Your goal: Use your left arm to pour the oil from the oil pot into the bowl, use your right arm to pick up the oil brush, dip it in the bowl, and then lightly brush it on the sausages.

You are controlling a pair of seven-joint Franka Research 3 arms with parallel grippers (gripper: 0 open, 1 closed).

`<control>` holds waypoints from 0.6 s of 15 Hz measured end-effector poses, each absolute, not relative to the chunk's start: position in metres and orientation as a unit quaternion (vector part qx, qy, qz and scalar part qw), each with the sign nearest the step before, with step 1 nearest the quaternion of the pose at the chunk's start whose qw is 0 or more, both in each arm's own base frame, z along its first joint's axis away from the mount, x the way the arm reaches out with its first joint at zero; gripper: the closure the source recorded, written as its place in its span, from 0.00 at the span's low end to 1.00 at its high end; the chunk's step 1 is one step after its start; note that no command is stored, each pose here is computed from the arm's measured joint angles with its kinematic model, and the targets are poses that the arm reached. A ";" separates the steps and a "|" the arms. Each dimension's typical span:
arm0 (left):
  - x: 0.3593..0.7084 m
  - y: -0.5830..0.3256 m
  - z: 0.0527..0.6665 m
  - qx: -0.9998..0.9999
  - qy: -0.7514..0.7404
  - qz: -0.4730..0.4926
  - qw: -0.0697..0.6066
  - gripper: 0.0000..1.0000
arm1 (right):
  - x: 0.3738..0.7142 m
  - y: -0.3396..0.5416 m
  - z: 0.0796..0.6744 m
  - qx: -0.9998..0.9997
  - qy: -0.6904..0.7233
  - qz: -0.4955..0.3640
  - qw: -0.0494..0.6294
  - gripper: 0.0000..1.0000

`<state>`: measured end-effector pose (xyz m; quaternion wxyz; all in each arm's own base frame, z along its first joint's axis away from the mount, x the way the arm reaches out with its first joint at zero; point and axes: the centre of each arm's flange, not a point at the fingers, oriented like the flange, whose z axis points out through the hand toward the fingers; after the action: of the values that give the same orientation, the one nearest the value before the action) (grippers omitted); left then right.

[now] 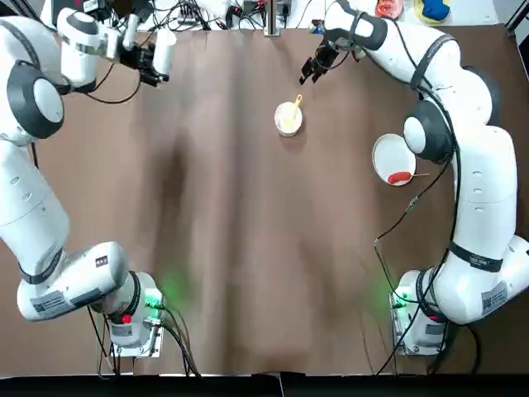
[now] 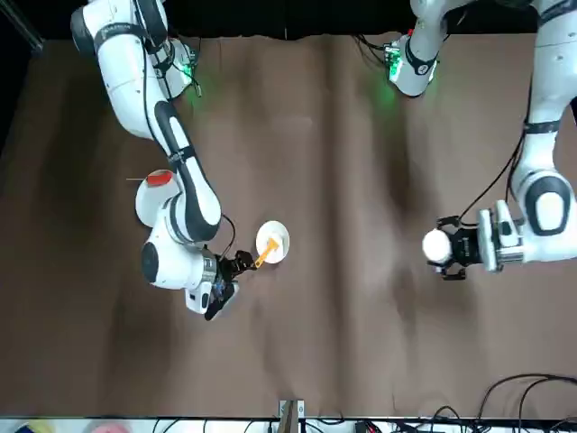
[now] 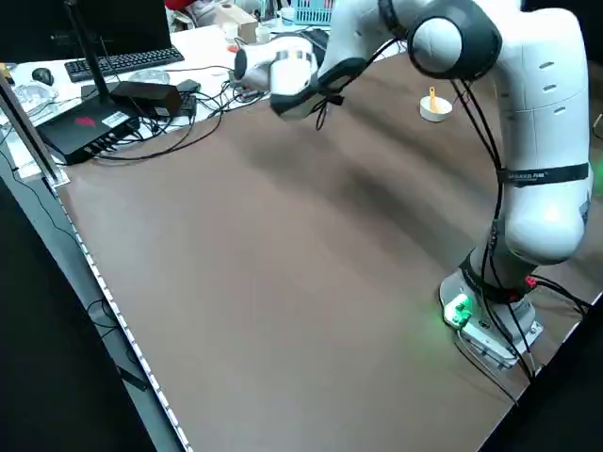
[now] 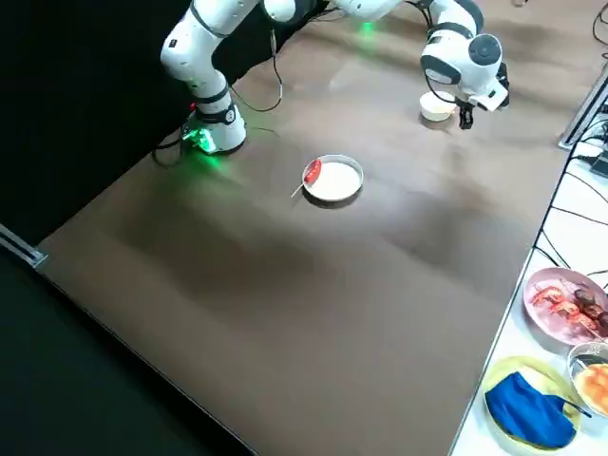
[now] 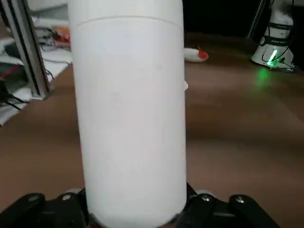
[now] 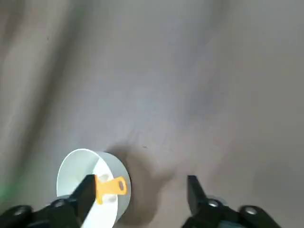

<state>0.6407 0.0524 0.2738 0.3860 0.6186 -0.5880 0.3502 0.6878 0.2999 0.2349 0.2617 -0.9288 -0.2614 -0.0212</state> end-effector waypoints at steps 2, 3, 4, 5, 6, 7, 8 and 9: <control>0.633 0.085 0.266 0.597 -0.575 0.392 0.400 0.44 | 0.686 0.303 0.234 -0.924 -0.278 -0.024 0.262 0.30; 0.627 0.101 0.259 0.589 -0.560 0.408 0.416 0.44 | 0.685 0.304 0.233 -0.921 -0.287 -0.025 0.262 0.31; 0.619 0.119 0.247 0.584 -0.540 0.424 0.433 0.44 | 0.684 0.306 0.232 -0.918 -0.296 -0.025 0.262 0.33; 0.612 0.136 0.232 0.576 -0.526 0.441 0.443 0.44 | 0.683 0.307 0.230 -0.916 -0.302 -0.025 0.262 0.33; 0.606 0.152 0.219 0.565 -0.517 0.458 0.451 0.44 | 0.682 0.309 0.228 -0.914 -0.308 -0.025 0.262 0.33; 0.601 0.164 0.206 0.556 -0.510 0.471 0.458 0.44 | 0.680 0.313 0.226 -0.913 -0.312 -0.023 0.262 0.33; 0.598 0.172 0.194 0.549 -0.505 0.480 0.461 0.44 | 0.678 0.317 0.223 -0.912 -0.316 -0.020 0.262 0.33; 0.596 0.176 0.185 0.545 -0.503 0.487 0.462 0.44 | 0.675 0.321 0.220 -0.911 -0.319 -0.018 0.262 0.36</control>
<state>0.5965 0.1762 0.1847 0.4624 0.5446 -0.5027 0.4867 0.6753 0.3212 0.2198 0.2617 -0.9108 -0.3188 -0.0180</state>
